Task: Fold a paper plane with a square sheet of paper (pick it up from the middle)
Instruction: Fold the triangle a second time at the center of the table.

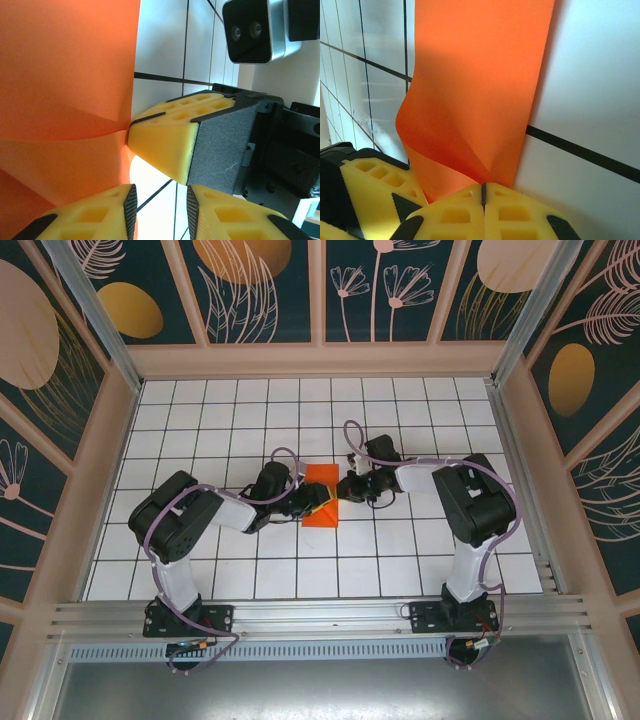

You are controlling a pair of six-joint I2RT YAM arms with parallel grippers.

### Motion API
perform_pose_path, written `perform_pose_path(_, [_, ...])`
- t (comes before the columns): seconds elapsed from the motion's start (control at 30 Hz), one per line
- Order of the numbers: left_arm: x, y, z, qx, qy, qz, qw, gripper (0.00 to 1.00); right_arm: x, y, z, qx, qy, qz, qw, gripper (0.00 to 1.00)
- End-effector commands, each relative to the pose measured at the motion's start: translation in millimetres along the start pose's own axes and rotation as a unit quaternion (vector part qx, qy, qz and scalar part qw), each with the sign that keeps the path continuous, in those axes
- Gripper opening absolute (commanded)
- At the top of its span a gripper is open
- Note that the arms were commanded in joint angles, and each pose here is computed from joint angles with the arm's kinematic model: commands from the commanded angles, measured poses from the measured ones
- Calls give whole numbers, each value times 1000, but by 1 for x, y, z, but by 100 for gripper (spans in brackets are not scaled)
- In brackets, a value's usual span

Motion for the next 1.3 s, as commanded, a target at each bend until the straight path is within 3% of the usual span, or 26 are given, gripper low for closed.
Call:
perform_pose_path(0.0, [1, -6, -2, 2, -13, 12, 1000, 35, -5, -2, -5, 11, 6, 1, 1000, 5])
perform_pose_path(1.27, [-3, -2, -8, 1, -25, -2, 1000, 32, -10, 8, 8, -3, 47, -12, 999, 1])
Point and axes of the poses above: each hand's point on the last joint's axis, 136 mm out from that joint toward the fingers, its own y axis back along the fingers, its own z axis along the line the jaws close on, x = y × z, the point moved 5 cm from there along y, back along the fingers, and after that the axes turned 1 degree about y, right-handed, at the moved point
